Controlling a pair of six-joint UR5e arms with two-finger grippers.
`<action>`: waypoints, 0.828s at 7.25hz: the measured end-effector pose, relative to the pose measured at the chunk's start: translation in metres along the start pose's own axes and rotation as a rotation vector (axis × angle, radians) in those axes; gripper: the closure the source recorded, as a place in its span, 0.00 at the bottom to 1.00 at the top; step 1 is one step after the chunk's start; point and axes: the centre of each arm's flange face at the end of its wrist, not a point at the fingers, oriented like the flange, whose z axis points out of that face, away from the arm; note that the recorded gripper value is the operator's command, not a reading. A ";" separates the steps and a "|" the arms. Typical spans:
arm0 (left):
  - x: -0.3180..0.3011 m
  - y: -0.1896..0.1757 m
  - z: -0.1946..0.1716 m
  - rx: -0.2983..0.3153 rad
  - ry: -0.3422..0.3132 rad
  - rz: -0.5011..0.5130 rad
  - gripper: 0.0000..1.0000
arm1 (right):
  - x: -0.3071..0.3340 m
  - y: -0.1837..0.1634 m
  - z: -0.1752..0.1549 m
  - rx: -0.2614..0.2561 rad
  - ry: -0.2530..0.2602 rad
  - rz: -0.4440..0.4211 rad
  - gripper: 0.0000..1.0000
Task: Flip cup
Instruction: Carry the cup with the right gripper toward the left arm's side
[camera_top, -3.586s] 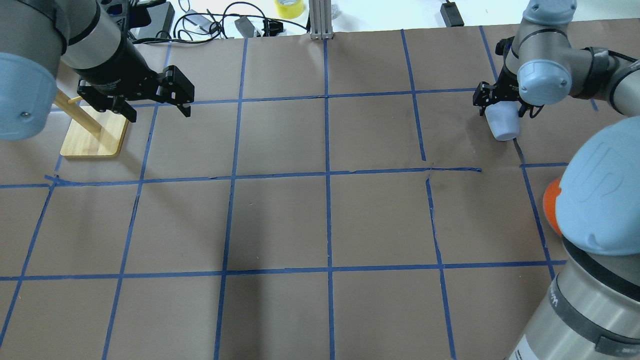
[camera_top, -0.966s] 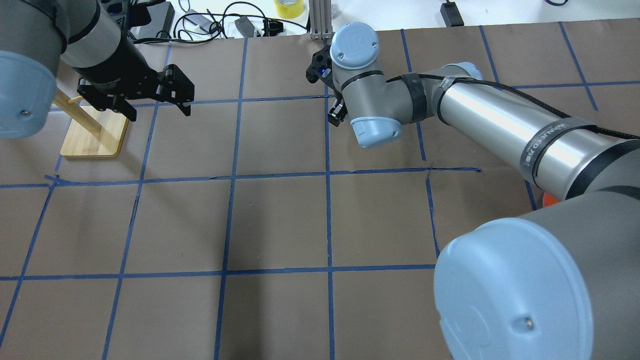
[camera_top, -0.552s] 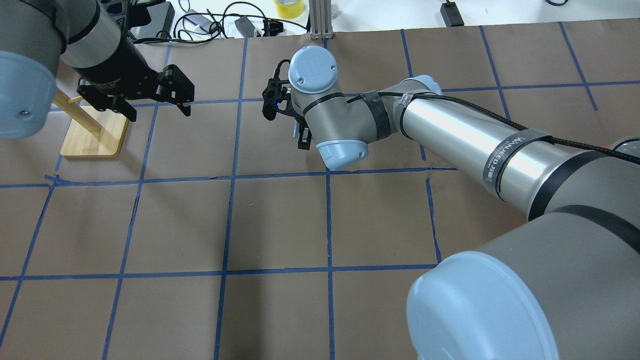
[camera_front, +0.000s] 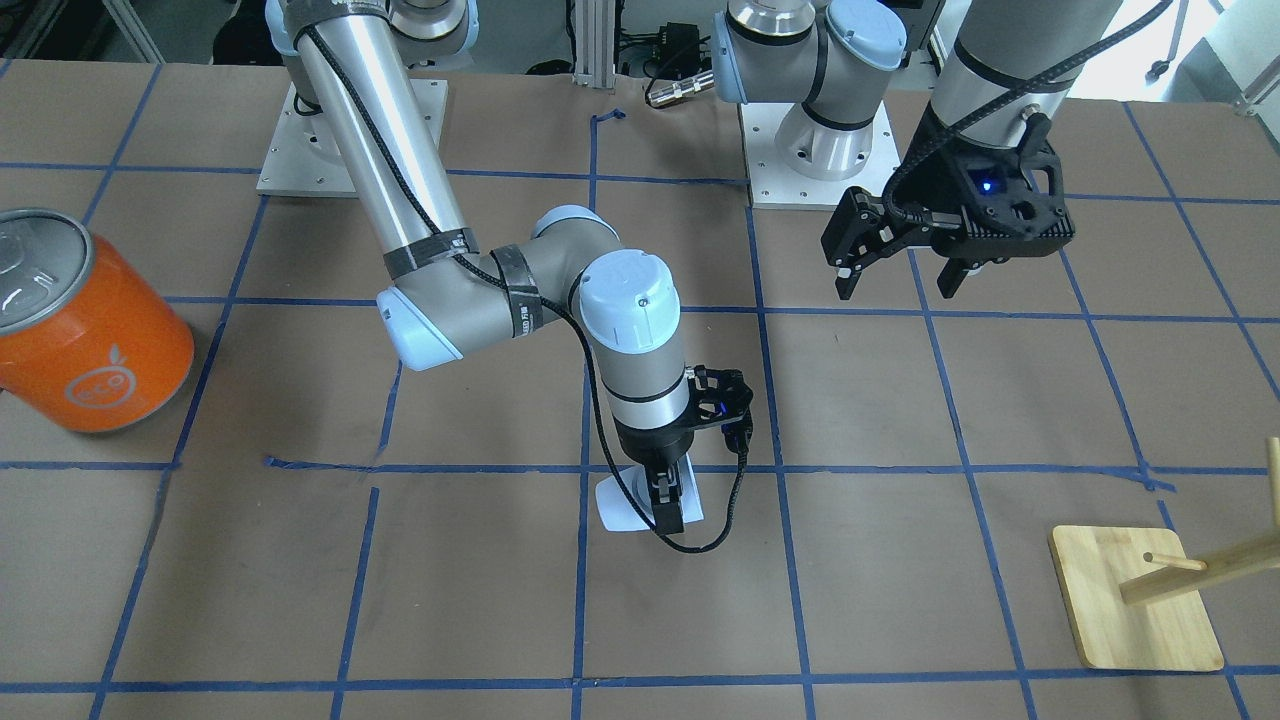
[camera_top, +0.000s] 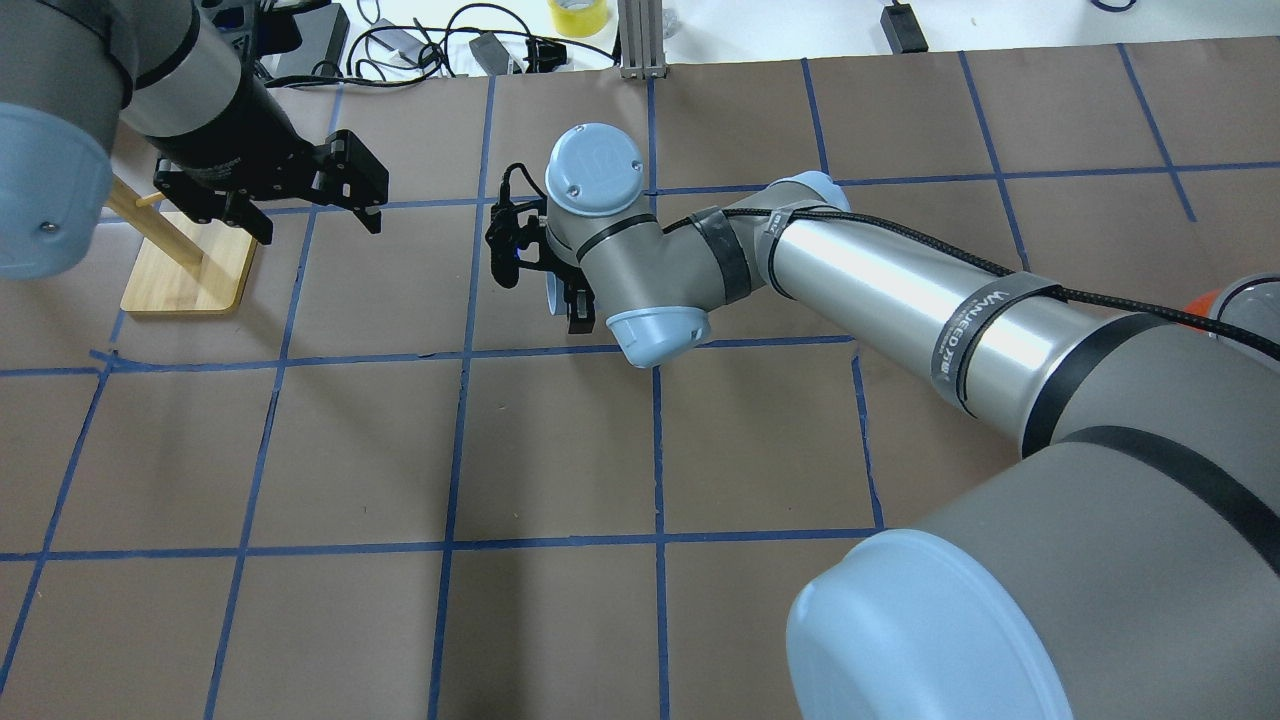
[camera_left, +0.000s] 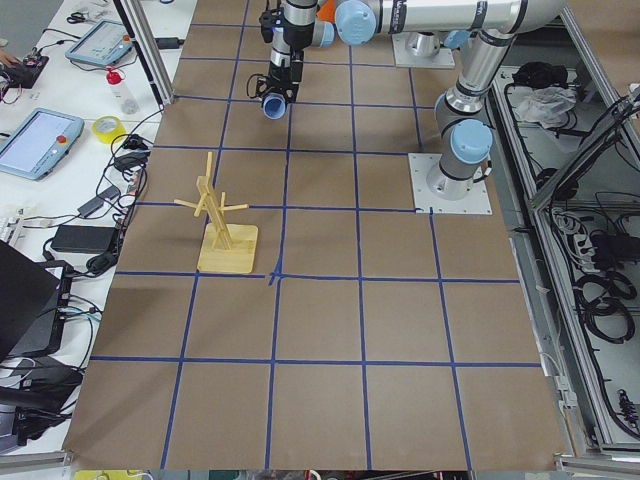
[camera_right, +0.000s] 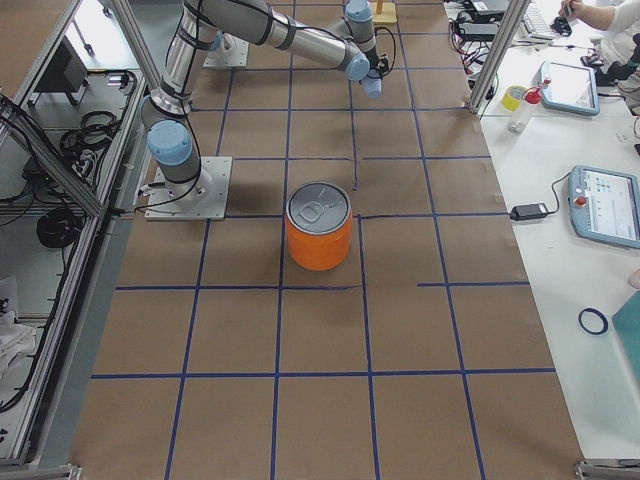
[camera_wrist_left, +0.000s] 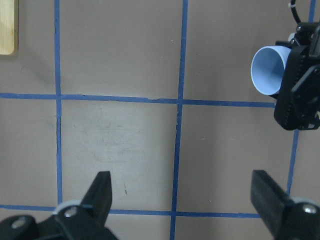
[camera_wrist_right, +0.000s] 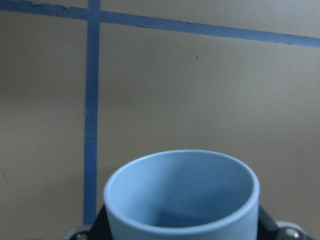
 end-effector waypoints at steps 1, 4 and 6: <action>0.000 0.000 0.000 0.000 0.000 0.000 0.00 | -0.007 -0.005 0.008 -0.001 -0.016 -0.011 0.65; 0.000 0.000 0.000 0.001 0.000 0.000 0.00 | -0.017 -0.019 0.024 0.000 -0.033 -0.035 0.16; 0.000 0.000 0.000 0.000 0.000 0.000 0.00 | -0.019 -0.026 0.024 0.032 -0.044 -0.029 0.00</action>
